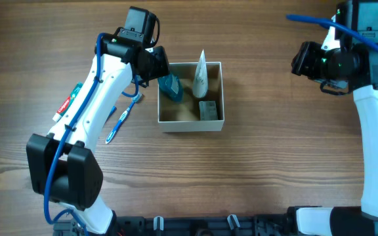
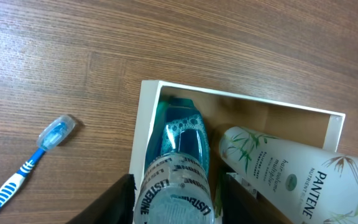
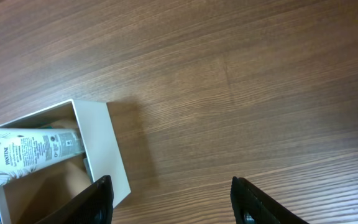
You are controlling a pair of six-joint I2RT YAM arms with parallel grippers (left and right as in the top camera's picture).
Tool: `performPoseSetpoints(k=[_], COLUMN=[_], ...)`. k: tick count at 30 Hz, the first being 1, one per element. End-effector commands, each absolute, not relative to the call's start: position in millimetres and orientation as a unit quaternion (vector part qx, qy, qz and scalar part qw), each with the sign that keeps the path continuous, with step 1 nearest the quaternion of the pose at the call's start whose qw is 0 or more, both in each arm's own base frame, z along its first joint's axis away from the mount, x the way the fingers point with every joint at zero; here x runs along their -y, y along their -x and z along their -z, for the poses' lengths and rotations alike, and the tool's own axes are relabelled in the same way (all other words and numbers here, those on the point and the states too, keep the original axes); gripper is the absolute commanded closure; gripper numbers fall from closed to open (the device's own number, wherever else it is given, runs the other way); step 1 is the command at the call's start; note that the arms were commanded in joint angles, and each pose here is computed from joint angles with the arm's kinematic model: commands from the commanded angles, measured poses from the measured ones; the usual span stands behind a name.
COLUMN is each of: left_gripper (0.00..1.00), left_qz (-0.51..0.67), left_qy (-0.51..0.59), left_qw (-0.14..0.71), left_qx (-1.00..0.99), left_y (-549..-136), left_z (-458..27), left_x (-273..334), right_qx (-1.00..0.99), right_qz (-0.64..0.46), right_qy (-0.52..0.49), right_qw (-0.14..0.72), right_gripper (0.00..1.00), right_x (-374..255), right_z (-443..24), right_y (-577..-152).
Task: Pack container
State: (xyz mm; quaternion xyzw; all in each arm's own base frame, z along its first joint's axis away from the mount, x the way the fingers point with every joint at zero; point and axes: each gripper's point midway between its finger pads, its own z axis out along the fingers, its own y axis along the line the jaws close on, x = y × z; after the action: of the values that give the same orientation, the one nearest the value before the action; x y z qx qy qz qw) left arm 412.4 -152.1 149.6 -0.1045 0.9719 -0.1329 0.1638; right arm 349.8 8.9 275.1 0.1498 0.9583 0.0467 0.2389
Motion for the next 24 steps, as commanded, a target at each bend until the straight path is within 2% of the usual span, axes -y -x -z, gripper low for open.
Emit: performPoseSetpoints(k=[1,3,5,7,9,10,15,20,24], left_gripper=[0.62,0.64,0.72,0.74,0.84,0.86,0.87,0.78,0.78], left_qz=[0.148,0.148,0.147,0.147,0.147,0.148,0.152,0.148,0.123], left_qy=[0.097,0.097,0.097,0.097,0.096,0.094,0.057,0.009,0.0], left_qw=[0.16,0.159,0.157,0.157,0.158,0.159,0.171,0.186,0.197], left_qx=[-0.971,-0.971,-0.972,-0.972,-0.972,-0.972,-0.972,-0.971,-0.973], left_y=[-412,-411,-411,-410,-411,-411,-410,-405,-403], left_z=[-154,-154,-154,-154,-154,-154,-157,-159,-158], left_x=[161,161,161,160,161,163,178,202,205], right_qx=[-0.958,-0.958,-0.958,-0.958,-0.958,-0.958,-0.958,-0.959,-0.959], right_qz=[-0.051,-0.051,-0.051,-0.051,-0.051,-0.051,-0.051,-0.051,-0.05], right_qy=[-0.14,-0.14,-0.14,-0.141,-0.141,-0.141,-0.141,-0.141,-0.141], right_qw=[0.244,0.244,0.244,0.244,0.244,0.244,0.244,0.242,0.241], right_gripper=[0.39,0.39,0.38,0.39,0.39,0.39,0.39,0.39,0.39], right_x=[-10,-10,-10,-10,-10,-10,-10,-10,-10], right_z=[-280,-280,-280,-280,-280,-280,-280,-279,-279], right_y=[-347,-347,-347,-347,-347,-347,-346,-346,-345])
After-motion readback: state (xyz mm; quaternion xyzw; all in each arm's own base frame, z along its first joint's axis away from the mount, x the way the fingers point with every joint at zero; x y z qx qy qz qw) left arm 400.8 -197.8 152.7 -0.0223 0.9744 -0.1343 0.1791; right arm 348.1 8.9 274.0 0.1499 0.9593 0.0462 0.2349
